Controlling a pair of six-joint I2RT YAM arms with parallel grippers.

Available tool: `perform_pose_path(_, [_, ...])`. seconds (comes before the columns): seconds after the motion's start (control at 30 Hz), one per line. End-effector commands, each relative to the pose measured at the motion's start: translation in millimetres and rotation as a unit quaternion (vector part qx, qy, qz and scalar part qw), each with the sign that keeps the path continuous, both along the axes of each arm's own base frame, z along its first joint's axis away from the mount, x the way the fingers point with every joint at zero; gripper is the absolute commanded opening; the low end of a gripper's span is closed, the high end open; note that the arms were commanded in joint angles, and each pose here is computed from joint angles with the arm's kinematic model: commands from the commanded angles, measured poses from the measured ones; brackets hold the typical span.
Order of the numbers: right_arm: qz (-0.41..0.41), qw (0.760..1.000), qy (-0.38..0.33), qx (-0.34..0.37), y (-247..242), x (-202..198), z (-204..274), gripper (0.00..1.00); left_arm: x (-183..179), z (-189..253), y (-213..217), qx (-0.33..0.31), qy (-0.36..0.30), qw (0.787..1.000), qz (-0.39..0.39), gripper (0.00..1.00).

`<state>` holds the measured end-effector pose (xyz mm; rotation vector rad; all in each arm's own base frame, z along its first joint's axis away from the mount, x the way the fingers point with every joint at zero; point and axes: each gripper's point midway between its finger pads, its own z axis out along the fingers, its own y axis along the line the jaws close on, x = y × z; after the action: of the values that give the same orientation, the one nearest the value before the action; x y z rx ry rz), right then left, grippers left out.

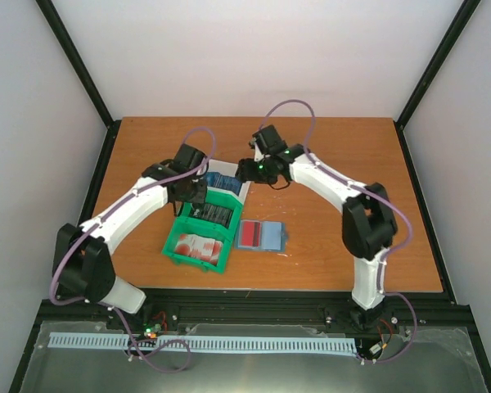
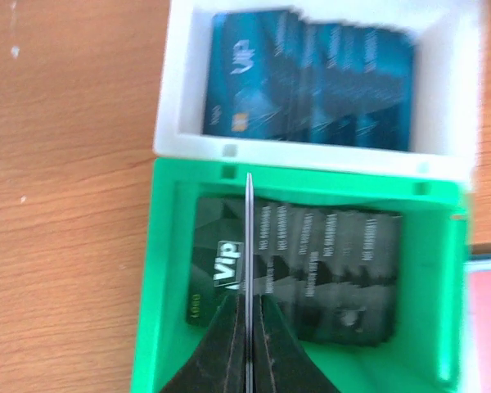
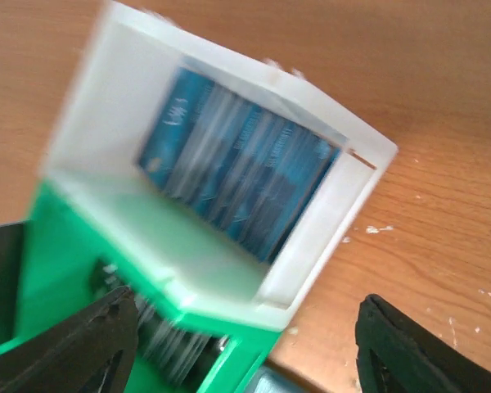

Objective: Put the credit cards into the card holder

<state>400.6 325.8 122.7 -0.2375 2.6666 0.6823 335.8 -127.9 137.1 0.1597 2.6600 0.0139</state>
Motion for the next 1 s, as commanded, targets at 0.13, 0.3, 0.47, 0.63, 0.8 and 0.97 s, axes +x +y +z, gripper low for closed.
perform_pose_path(0.13, [0.099,0.972,-0.067,0.204,17.4,-45.1,126.3,0.8,0.4,108.9,-60.0,-0.214,-0.089,0.968,-0.097,0.01])
perform_pose_path(0.3, [0.123,0.942,-0.068,0.305,27.2,-68.7,173.4,0.84,-19.6,169.0,-93.0,-0.361,-0.115,0.91,-0.168,0.01])
perform_pose_path(0.47, [0.122,0.937,-0.047,0.325,34.4,-80.6,182.9,0.8,-38.0,210.7,-105.5,-0.464,-0.12,0.851,-0.216,0.01])
perform_pose_path(0.63, [0.141,0.919,-0.021,0.366,44.0,-95.6,193.9,0.6,-50.9,219.9,-107.5,-0.517,-0.101,0.817,-0.233,0.01])
perform_pose_path(0.8, [0.158,0.9,-0.014,0.406,47.7,-104.4,207.3,0.31,-58.6,226.8,-110.5,-0.547,-0.084,0.795,-0.249,0.01])
perform_pose_path(0.97, [0.159,0.894,-0.023,0.418,46.8,-104.1,215.1,0.03,-57.4,228.0,-101.9,-0.56,-0.074,0.792,-0.232,0.1])
